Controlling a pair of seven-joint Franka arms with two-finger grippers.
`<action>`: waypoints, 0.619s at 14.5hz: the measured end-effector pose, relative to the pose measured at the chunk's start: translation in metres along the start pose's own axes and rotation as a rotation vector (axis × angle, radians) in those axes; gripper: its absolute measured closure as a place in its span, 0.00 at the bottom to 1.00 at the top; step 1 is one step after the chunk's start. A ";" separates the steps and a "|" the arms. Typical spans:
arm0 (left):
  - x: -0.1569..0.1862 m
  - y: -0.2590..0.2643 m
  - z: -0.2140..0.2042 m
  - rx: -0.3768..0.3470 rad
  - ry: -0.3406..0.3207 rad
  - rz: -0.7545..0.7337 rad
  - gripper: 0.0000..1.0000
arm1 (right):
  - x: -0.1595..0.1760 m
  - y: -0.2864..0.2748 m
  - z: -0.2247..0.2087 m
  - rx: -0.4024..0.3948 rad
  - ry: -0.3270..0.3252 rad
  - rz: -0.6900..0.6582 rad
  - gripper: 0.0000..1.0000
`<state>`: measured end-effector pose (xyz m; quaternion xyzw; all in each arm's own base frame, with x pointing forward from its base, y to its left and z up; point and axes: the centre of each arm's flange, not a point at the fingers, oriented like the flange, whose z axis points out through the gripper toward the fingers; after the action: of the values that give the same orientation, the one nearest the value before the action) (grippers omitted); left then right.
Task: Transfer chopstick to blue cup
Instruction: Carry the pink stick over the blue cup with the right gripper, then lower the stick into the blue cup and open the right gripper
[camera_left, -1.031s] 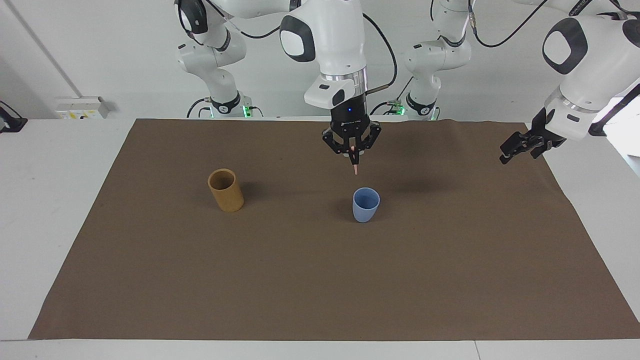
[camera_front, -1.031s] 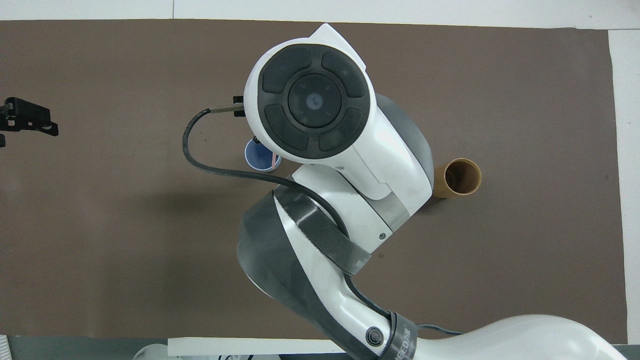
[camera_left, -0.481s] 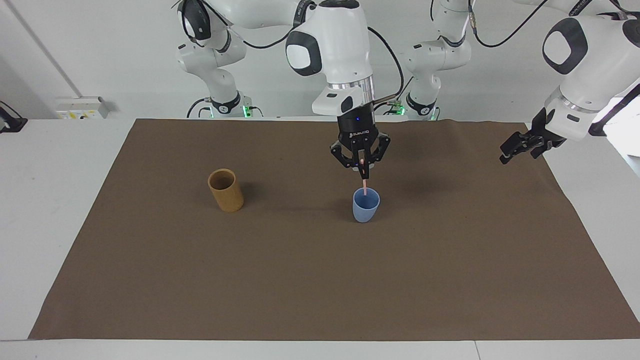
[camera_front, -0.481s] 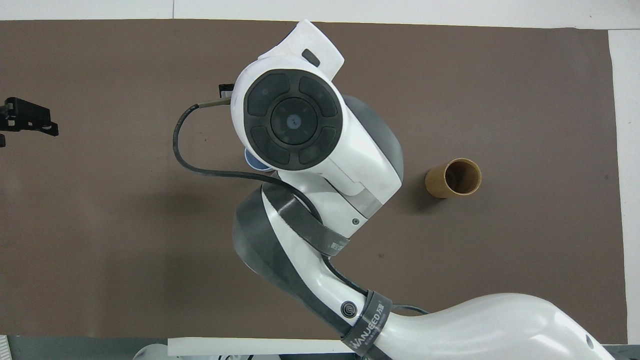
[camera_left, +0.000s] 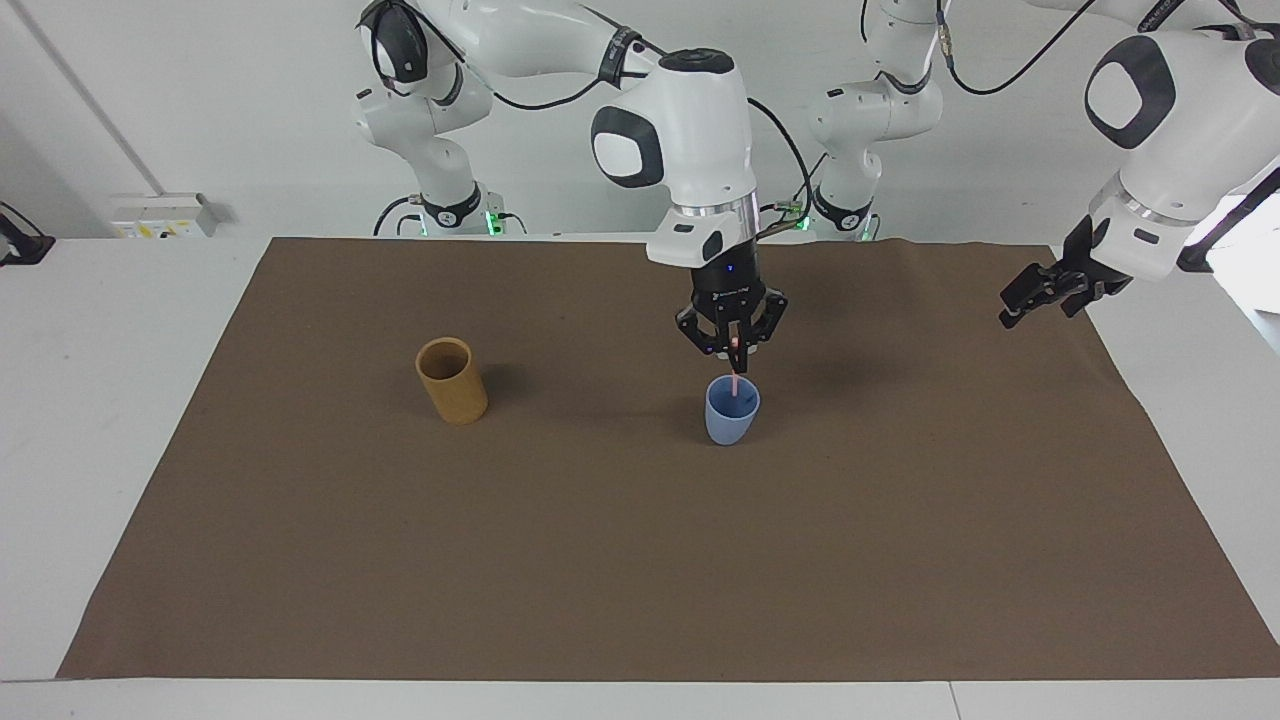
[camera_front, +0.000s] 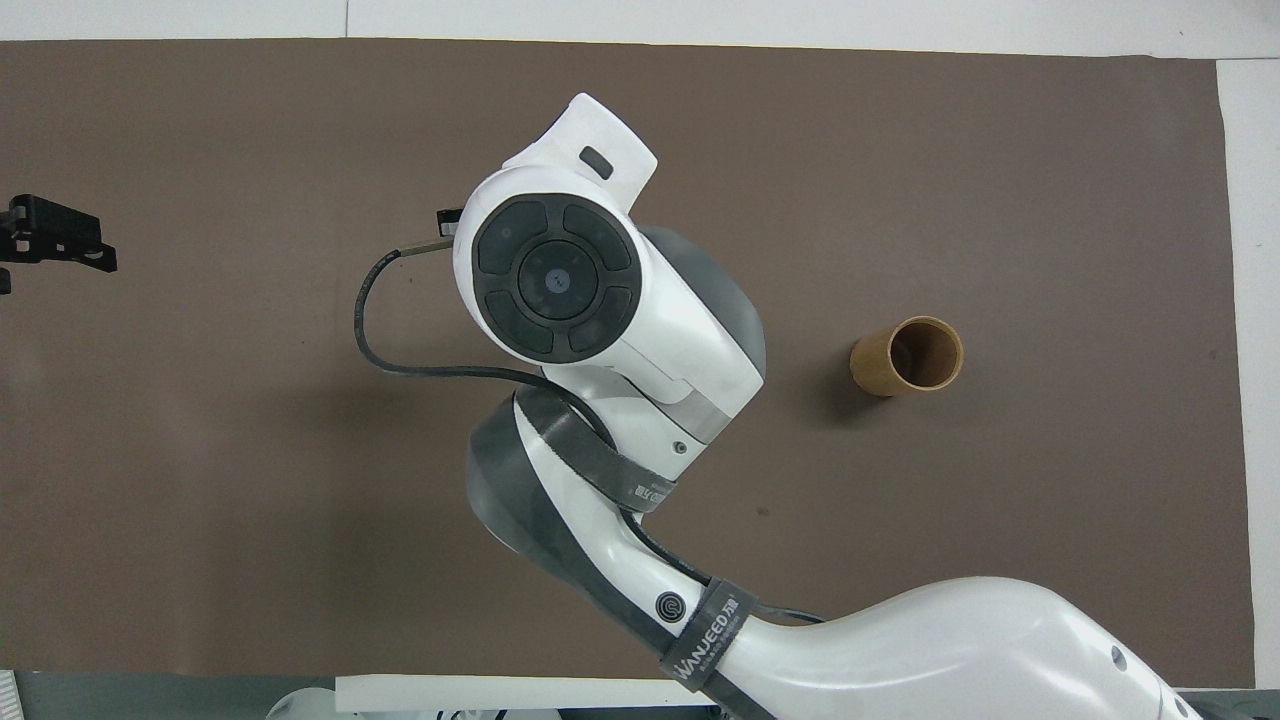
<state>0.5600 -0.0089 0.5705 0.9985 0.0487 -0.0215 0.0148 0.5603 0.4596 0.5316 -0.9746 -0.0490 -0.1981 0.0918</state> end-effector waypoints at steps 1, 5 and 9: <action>0.000 0.000 0.000 0.000 0.000 0.000 0.00 | -0.002 0.000 0.001 0.000 0.000 -0.002 0.89; 0.000 0.000 0.000 0.000 0.000 0.000 0.00 | 0.001 0.007 -0.002 -0.004 0.009 0.006 0.62; 0.000 0.000 0.000 0.000 0.000 0.000 0.00 | 0.030 0.036 -0.043 -0.052 0.015 0.063 0.19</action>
<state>0.5600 -0.0089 0.5705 0.9985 0.0487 -0.0215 0.0148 0.5759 0.4171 0.5766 -0.9762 -0.0125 -0.2038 0.0728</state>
